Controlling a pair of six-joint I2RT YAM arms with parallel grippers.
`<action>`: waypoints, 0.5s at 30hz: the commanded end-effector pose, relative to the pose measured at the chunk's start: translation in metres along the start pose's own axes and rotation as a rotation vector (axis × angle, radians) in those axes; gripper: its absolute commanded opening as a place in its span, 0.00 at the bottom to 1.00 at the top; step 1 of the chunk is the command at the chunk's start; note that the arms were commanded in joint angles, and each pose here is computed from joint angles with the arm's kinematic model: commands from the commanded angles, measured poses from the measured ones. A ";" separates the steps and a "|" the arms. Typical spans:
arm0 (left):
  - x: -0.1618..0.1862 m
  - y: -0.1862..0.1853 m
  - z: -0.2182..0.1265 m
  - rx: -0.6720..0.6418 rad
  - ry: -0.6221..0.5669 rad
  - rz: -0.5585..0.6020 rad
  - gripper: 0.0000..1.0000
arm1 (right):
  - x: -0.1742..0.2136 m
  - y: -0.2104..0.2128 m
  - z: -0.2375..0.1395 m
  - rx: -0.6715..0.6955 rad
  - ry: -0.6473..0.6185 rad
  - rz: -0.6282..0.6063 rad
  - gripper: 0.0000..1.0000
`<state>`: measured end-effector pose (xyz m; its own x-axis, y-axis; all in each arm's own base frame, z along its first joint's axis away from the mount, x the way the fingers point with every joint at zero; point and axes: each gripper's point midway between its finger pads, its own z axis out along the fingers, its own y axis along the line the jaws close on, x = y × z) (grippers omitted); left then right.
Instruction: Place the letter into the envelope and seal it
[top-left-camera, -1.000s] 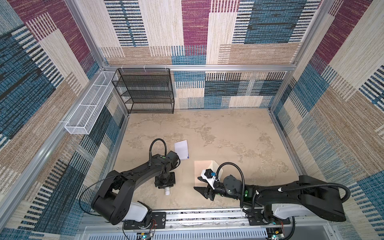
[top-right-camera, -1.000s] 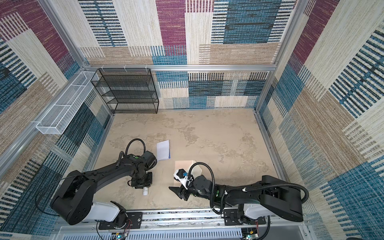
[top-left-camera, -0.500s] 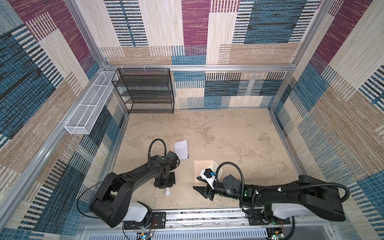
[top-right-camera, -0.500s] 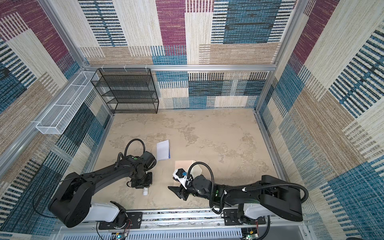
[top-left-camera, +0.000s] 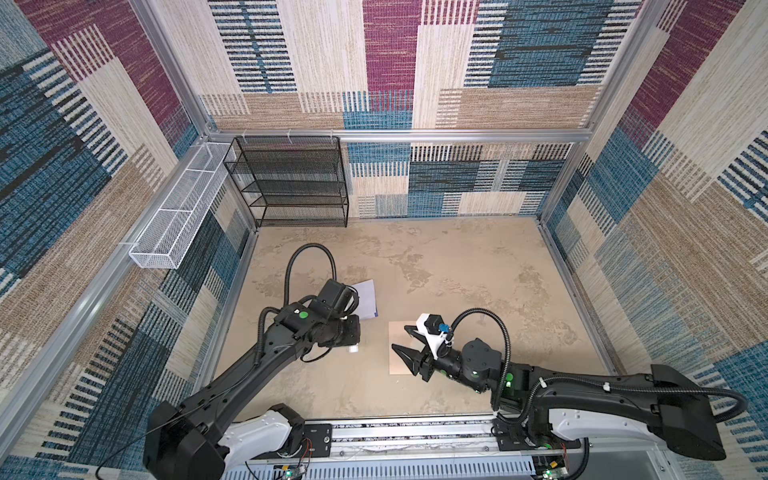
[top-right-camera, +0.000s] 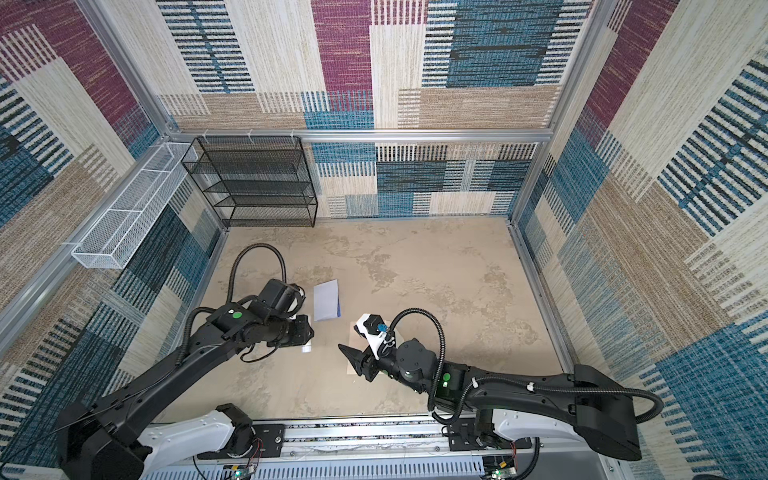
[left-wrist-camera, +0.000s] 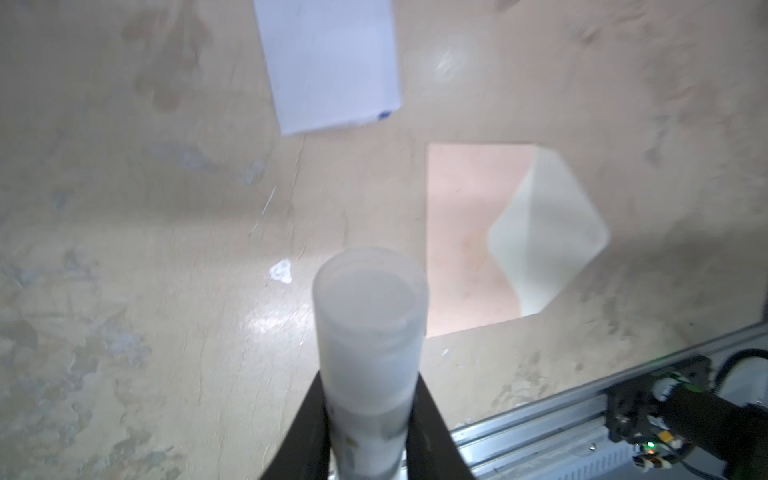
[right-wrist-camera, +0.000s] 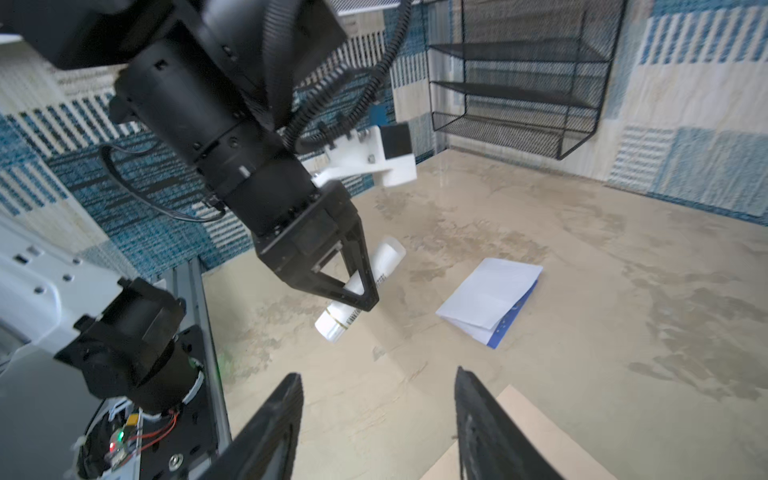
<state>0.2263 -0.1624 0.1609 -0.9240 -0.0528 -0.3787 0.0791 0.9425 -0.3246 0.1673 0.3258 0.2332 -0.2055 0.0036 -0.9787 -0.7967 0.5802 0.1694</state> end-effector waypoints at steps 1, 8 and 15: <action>-0.027 -0.009 -0.025 0.001 -0.108 0.107 0.13 | -0.008 -0.024 -0.009 0.116 0.005 0.007 0.62; -0.054 -0.031 -0.043 0.060 -0.194 0.171 0.13 | -0.028 -0.045 -0.029 0.185 -0.042 0.067 0.62; -0.045 -0.026 -0.022 0.027 -0.113 0.161 0.14 | -0.021 -0.053 -0.034 0.211 -0.026 0.093 0.63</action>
<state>0.2573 -0.1757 0.2120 -0.8424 0.0333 -0.5378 0.2211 0.9316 -0.2885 0.1918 0.2710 0.2553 -0.2348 0.0814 -0.9686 -0.6607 0.7175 0.2204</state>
